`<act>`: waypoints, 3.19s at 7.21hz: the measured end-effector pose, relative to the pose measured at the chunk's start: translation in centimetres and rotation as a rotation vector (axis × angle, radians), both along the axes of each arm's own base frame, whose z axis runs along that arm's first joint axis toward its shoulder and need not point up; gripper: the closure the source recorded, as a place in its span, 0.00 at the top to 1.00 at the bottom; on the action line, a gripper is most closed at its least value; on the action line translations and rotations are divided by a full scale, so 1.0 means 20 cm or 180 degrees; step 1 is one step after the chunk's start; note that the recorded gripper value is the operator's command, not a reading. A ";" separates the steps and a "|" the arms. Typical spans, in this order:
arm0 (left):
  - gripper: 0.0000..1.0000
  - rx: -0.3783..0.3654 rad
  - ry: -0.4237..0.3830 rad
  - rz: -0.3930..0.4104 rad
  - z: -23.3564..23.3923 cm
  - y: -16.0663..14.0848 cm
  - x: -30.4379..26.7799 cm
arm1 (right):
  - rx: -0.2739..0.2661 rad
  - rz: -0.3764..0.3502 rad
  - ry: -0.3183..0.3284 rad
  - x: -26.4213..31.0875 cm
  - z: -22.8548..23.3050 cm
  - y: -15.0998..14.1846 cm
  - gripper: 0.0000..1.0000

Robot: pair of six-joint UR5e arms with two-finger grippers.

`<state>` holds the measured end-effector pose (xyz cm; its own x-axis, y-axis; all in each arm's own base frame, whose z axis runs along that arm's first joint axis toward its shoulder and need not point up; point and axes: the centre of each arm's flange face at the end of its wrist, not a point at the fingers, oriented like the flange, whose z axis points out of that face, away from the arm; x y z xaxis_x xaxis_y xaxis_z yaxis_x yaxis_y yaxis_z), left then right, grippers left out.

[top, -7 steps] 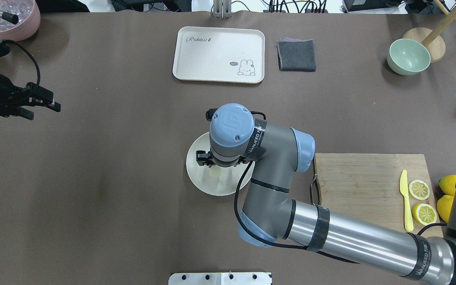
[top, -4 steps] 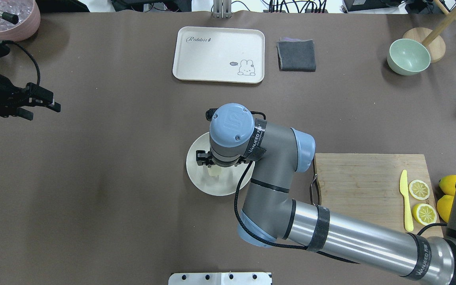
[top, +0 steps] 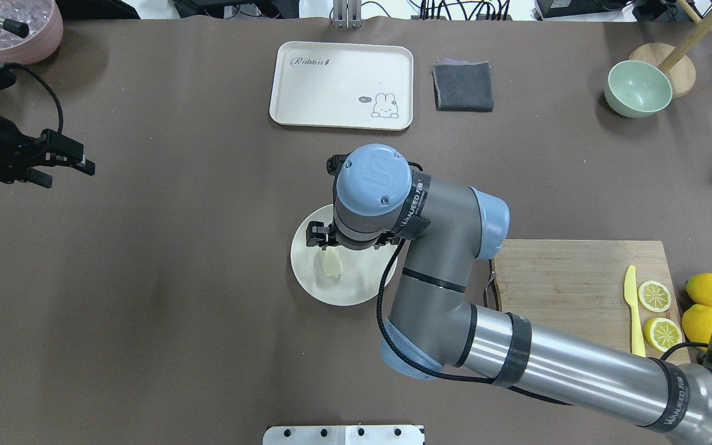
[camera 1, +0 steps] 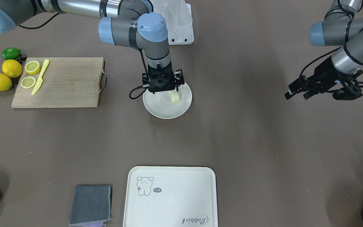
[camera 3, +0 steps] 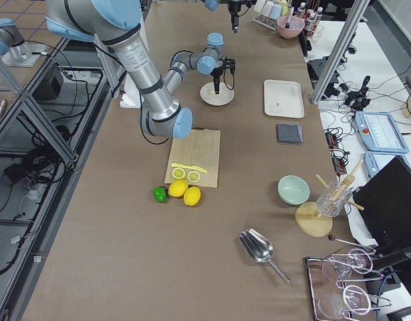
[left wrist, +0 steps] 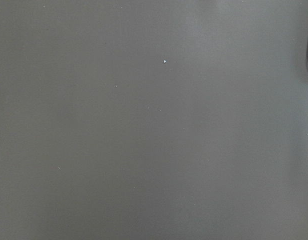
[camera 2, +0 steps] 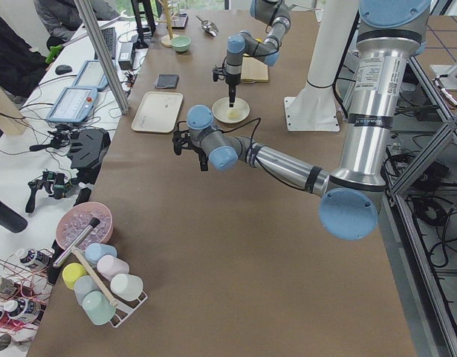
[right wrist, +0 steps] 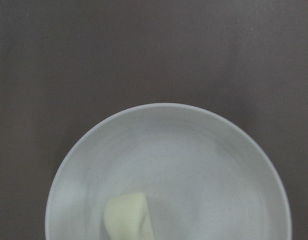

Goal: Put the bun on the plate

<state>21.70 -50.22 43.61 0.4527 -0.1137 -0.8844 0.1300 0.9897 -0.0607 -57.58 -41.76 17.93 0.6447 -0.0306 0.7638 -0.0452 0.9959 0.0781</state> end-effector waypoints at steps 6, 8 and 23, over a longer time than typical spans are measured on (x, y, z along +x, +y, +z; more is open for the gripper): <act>0.97 0.0622 -0.0577 0.0282 0.35 -0.12 -0.51 | 0.0364 -0.0476 0.0402 1.42 0.89 -0.40 1.00; 0.97 0.0840 -0.0806 0.0441 0.57 -0.07 -0.85 | 0.0519 -0.0787 0.0594 1.86 1.31 -0.49 1.00; 0.97 0.0667 -0.1067 0.0531 1.08 0.34 -1.25 | 0.0265 -0.0894 0.0698 3.10 2.40 -0.35 1.00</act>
<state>-3.32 -43.49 65.12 0.7160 0.1520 -0.6813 -0.0547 0.9852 0.1624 4.46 -48.70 65.99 0.7506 -0.2859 0.5957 0.2559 0.9570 0.1368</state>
